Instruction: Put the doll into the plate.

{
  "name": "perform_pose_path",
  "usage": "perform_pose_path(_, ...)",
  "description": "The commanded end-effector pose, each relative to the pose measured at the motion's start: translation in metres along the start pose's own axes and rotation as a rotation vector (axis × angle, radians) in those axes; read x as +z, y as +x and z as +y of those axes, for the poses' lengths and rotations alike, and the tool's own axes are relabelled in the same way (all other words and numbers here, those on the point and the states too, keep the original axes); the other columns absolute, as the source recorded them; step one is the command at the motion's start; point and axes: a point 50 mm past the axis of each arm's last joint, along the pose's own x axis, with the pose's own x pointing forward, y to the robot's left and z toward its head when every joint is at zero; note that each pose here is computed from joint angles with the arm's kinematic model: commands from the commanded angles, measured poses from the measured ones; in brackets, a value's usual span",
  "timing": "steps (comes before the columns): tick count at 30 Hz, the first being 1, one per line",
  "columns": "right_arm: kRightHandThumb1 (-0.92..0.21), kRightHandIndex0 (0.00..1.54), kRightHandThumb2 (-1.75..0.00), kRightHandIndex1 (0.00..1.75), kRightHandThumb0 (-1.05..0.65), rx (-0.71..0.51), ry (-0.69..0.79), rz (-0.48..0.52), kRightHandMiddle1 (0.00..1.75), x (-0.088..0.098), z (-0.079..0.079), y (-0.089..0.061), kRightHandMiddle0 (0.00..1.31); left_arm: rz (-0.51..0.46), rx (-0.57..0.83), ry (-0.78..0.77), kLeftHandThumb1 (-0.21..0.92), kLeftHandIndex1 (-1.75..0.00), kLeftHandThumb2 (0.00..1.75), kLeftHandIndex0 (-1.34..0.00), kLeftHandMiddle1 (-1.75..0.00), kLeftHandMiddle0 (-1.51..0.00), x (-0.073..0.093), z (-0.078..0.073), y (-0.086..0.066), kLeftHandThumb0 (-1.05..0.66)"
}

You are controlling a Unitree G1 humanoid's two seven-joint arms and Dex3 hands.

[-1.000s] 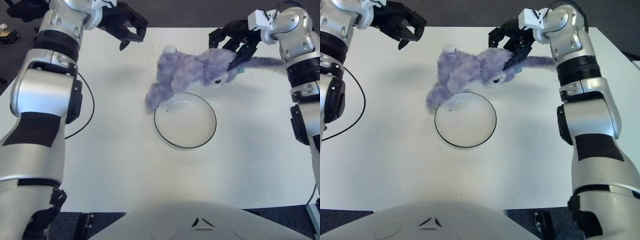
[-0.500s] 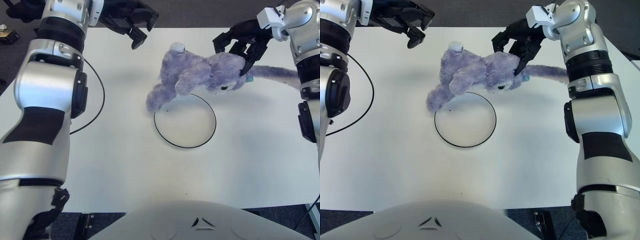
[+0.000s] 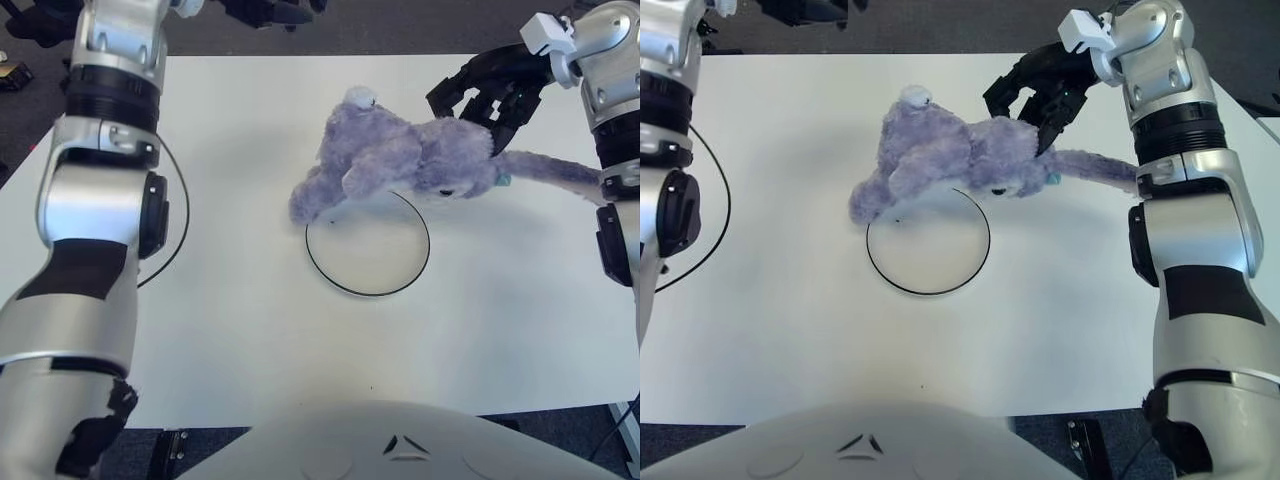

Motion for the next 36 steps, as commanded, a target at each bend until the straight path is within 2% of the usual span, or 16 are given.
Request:
perform_pose_path(1, -0.87, 0.97, -0.01, 1.75, -0.36, -0.006, 0.021, -0.024, 1.75, -0.005, 0.006, -0.002, 0.77, -0.018, 0.104, 0.124, 0.92, -0.56, 0.35, -0.26, -0.37, -0.47, -0.009, -0.006, -0.015, -0.70)
perform_pose_path(4, -0.87, 0.97, -0.01, 1.75, -0.36, -0.007, 0.021, -0.024, 1.75, -0.005, 0.007, -0.002, 0.77, -0.023, 0.114, 0.138, 0.92, -0.54, 0.35, -0.26, -0.34, -0.47, -0.009, -0.007, -0.015, -0.71)
perform_pose_path(5, -0.87, 0.97, -0.01, 1.75, -0.36, 0.006, 0.034, -0.036, 1.75, -0.008, 0.009, -0.001, 0.77, -0.033, 0.158, 0.217, 0.92, -0.54, 0.35, -0.26, -0.34, -0.47, -0.012, -0.019, -0.019, -0.72)
perform_pose_path(7, -0.87, 0.96, -0.01, 1.75, -0.36, 0.022, 0.051, -0.050, 1.75, -0.012, 0.012, 0.000, 0.78, -0.078, 0.208, 0.305, 0.92, -0.48, 0.28, -0.27, -0.29, -0.44, -0.014, -0.036, -0.026, -0.59)
perform_pose_path(11, -0.87, 0.96, -0.01, 1.75, -0.35, 0.035, 0.060, -0.053, 1.75, -0.013, 0.013, 0.001, 0.78, -0.161, 0.243, 0.355, 0.92, -0.41, 0.21, -0.28, -0.24, -0.42, -0.010, -0.047, -0.030, -0.46)
perform_pose_path(14, -0.87, 0.96, -0.01, 1.75, -0.34, 0.040, 0.063, -0.054, 1.75, -0.013, 0.013, 0.001, 0.78, -0.206, 0.261, 0.383, 0.92, -0.39, 0.17, -0.28, -0.23, -0.42, -0.008, -0.051, -0.032, -0.45)
perform_pose_path(19, -0.86, 0.96, -0.01, 1.75, -0.34, 0.041, 0.063, -0.054, 1.75, -0.013, 0.013, 0.001, 0.78, -0.220, 0.276, 0.409, 0.92, -0.37, 0.15, -0.29, -0.23, -0.42, -0.009, -0.053, -0.032, -0.44)
perform_pose_path(21, -0.86, 0.96, -0.01, 1.75, -0.33, 0.067, 0.090, -0.058, 1.75, -0.014, 0.013, 0.003, 0.78, -0.309, 0.348, 0.548, 0.92, -0.34, 0.11, -0.31, -0.21, -0.44, -0.010, -0.064, -0.039, -0.47)
perform_pose_path(23, -0.86, 0.95, -0.01, 1.75, -0.32, 0.079, 0.104, -0.062, 1.75, -0.015, 0.013, 0.004, 0.78, -0.378, 0.388, 0.624, 0.92, -0.29, 0.06, -0.35, -0.17, -0.47, -0.011, -0.071, -0.044, -0.50)
perform_pose_path(27, -0.86, 0.95, 0.00, 1.75, -0.31, 0.082, 0.113, -0.067, 1.75, -0.015, 0.014, 0.004, 0.78, -0.421, 0.423, 0.698, 0.92, -0.25, 0.02, -0.42, -0.13, -0.49, -0.015, -0.075, -0.047, -0.53)
perform_pose_path(33, -0.86, 0.94, 0.00, 1.75, -0.30, 0.083, 0.114, -0.068, 1.75, -0.015, 0.013, 0.004, 0.78, -0.455, 0.438, 0.725, 0.92, -0.24, 0.01, -0.45, -0.11, -0.50, -0.016, -0.076, -0.048, -0.54)
perform_pose_path(36, -0.86, 0.94, 0.00, 1.75, -0.29, 0.083, 0.134, -0.084, 1.75, -0.016, 0.013, 0.005, 0.79, -0.497, 0.573, 0.660, 0.92, -0.25, 0.09, -0.49, -0.16, -0.60, -0.014, -0.085, -0.046, -0.54)
